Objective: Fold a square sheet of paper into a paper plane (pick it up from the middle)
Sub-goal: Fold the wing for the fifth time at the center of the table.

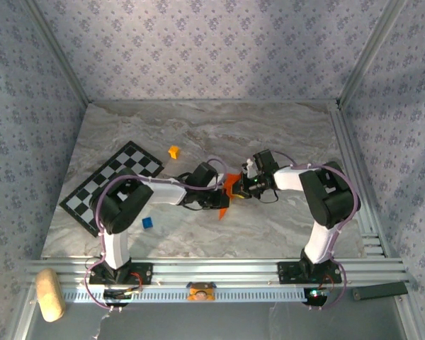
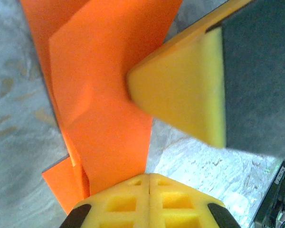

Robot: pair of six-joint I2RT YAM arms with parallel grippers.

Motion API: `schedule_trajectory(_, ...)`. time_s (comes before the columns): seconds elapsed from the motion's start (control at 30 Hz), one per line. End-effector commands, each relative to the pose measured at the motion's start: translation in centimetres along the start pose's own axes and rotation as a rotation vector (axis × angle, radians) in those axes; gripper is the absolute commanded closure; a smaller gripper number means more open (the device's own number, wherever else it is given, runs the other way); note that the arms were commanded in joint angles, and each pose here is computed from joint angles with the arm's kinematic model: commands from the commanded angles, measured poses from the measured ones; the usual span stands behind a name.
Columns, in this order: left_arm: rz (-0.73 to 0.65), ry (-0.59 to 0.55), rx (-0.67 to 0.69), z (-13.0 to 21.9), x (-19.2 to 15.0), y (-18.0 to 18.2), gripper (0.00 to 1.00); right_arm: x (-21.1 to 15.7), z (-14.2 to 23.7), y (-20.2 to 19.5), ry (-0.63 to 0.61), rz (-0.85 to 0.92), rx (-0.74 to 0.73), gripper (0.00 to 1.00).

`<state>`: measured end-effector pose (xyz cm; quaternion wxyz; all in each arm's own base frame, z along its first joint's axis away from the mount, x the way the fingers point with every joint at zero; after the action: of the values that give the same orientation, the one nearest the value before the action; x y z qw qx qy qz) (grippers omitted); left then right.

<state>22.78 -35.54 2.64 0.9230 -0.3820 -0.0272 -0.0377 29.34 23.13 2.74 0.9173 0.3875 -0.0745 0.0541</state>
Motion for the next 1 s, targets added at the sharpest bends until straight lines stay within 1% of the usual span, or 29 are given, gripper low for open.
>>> schedule_trajectory(0.0,0.056,0.127,0.151,-0.2,-4.6,5.2,1.00,0.8,1.9,-0.5,-0.054,-0.010,-0.053,0.91)
schedule_trajectory(0.2,0.042,0.136,0.153,-0.1,-5.1,5.7,1.00,1.7,4.0,1.6,-0.115,0.055,-0.004,0.89)
schedule_trajectory(0.37,0.046,0.130,0.152,-0.3,-5.0,5.8,1.00,0.6,3.3,3.4,-0.074,0.113,0.074,0.89)
schedule_trajectory(0.53,0.048,0.130,0.155,-0.4,-4.9,5.9,1.00,-0.7,1.5,4.3,-0.012,0.177,0.069,0.89)
schedule_trajectory(0.6,0.049,0.127,0.156,-0.4,-4.8,5.9,1.00,-0.9,0.8,3.7,0.004,0.177,0.034,0.90)
schedule_trajectory(0.73,0.057,0.124,0.161,-0.6,-4.9,6.2,1.00,-0.8,-0.1,0.8,0.014,0.118,-0.056,0.91)
schedule_trajectory(0.97,0.072,0.129,0.163,-0.6,-5.4,6.8,1.00,0.8,0.2,-2.1,-0.037,0.035,-0.093,0.91)
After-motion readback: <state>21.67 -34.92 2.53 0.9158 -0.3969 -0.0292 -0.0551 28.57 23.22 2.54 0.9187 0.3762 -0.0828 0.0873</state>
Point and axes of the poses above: each hand's point on the last joint's axis, 136 mm out from that joint toward the fingers, its own z axis back along the fingers, its own y axis along the line the jaws close on, x = y × z, the point moved 1 cm from there along z, back along the fingers, and after that the axes turned 9 degrees about z, right-handed, at the moved point
